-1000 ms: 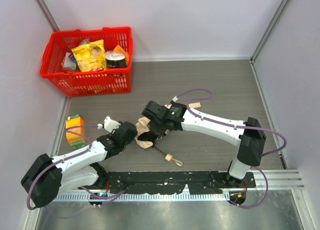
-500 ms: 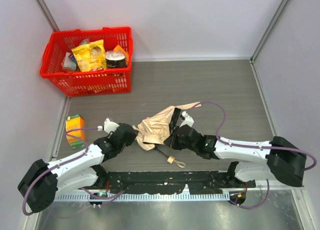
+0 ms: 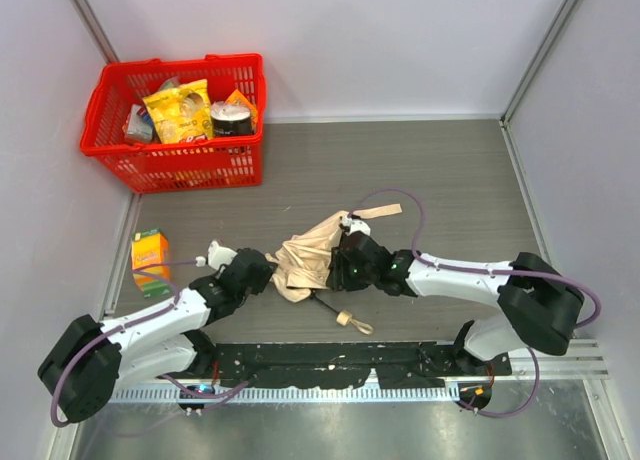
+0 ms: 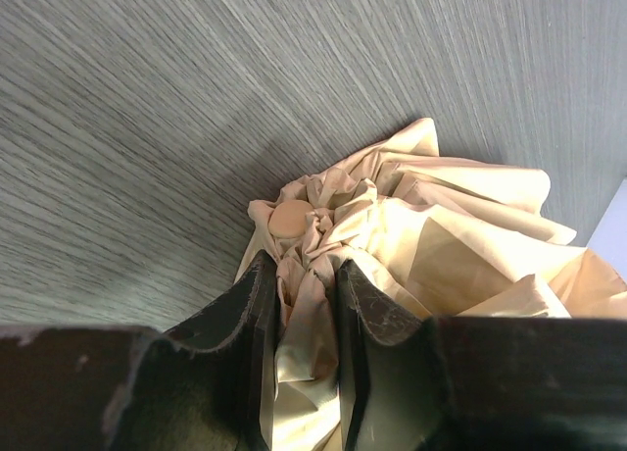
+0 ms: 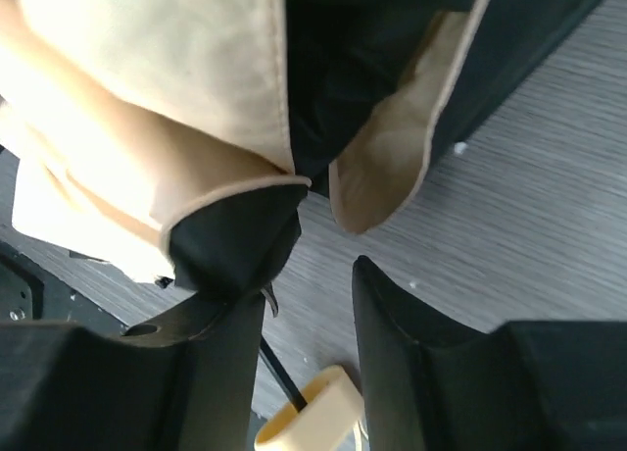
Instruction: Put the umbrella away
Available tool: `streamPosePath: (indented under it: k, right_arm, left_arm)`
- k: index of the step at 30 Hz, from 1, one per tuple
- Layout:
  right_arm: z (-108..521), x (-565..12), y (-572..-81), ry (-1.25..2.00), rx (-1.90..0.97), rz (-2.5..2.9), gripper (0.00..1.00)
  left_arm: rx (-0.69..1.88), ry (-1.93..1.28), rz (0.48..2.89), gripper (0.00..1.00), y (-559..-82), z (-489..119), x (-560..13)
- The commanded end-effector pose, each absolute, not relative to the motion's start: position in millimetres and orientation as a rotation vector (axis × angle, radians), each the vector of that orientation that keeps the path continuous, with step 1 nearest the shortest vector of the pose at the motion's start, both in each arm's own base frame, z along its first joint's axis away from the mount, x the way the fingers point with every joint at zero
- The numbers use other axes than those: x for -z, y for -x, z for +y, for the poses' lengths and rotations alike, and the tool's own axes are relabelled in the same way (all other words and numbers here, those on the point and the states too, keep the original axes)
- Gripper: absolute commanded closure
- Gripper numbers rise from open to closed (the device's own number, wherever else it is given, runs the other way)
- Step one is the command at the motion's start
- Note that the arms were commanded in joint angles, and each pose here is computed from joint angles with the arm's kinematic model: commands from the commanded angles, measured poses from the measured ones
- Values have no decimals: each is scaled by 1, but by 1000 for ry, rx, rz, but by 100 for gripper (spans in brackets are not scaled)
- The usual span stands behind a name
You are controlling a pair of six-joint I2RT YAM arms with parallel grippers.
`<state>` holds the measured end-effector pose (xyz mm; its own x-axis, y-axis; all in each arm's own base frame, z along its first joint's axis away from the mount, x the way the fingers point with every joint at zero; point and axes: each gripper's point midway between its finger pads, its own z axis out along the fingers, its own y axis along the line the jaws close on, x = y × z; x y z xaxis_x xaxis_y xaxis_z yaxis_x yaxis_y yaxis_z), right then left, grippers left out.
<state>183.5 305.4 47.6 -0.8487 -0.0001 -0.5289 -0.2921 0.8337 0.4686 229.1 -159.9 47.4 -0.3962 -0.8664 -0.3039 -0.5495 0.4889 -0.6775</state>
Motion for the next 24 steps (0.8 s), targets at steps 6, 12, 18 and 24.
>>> streamPosePath:
  k: [6,12,18,24]
  right_arm:
    - [246,-167,-171,455,-456,2480,45]
    - [313,-246,-184,645,-656,2252,42]
    - [405,-253,-225,305,-963,2173,67]
    - [424,-218,-188,304,-1013,2206,66]
  left_arm:
    - [618,1166,2055,100,-232,-152,-49]
    - [593,1167,2055,100,-230,-148,-45]
    - [558,1181,2047,100,-228,-141,-46]
    - [549,1195,2025,100,-228,-136,-50]
